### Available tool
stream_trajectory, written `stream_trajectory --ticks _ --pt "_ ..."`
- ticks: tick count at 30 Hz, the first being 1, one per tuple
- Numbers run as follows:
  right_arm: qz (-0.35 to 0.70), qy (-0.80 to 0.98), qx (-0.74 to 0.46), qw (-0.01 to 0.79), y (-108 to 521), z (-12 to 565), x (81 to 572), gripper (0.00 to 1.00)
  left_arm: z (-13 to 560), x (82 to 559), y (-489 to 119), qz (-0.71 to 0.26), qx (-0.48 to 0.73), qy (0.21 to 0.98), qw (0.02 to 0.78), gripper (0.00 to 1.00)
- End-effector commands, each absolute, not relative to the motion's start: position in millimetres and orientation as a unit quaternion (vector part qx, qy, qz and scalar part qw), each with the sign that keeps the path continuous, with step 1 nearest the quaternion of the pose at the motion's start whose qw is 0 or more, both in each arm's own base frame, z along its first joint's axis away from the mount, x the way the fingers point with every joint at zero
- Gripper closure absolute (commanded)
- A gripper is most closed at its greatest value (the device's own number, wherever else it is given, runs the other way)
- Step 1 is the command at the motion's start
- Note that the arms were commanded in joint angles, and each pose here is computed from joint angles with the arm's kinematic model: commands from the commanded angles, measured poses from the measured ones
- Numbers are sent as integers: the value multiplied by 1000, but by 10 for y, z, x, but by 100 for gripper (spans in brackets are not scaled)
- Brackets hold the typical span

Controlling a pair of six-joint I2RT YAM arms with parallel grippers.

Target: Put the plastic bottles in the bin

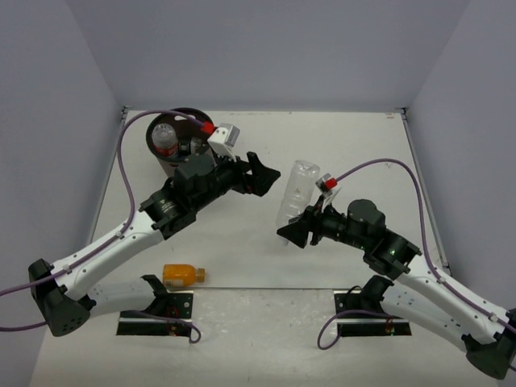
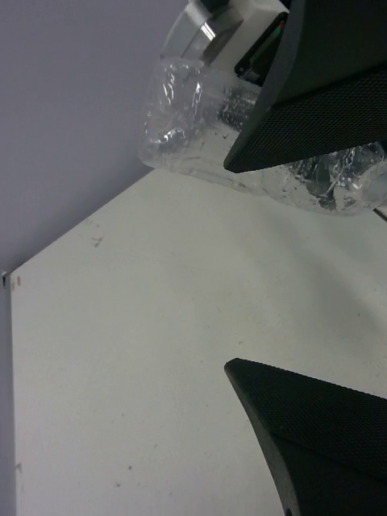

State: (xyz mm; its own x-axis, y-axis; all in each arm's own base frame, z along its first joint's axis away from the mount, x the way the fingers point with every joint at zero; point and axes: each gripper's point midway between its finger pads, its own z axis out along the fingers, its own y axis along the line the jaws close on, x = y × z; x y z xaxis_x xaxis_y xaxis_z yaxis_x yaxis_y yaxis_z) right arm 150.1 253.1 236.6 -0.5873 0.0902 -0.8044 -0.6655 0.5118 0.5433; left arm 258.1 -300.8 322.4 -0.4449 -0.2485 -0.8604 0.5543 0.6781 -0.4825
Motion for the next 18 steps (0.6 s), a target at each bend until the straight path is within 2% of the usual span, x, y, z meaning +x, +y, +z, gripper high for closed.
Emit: stream_trajectory --ticks 1,8,18 --pt "430 787 -165 411 2509 2337 1638 100 3308 2574 -2894 -376 89 753 532 0" --pt "451 762 -252 390 2710 2447 1529 100 3383 2305 -3320 -462 197 711 492 0" --pt "489 730 -305 368 2806 2495 1337 100 3320 2332 -3572 -485 215 703 473 0"
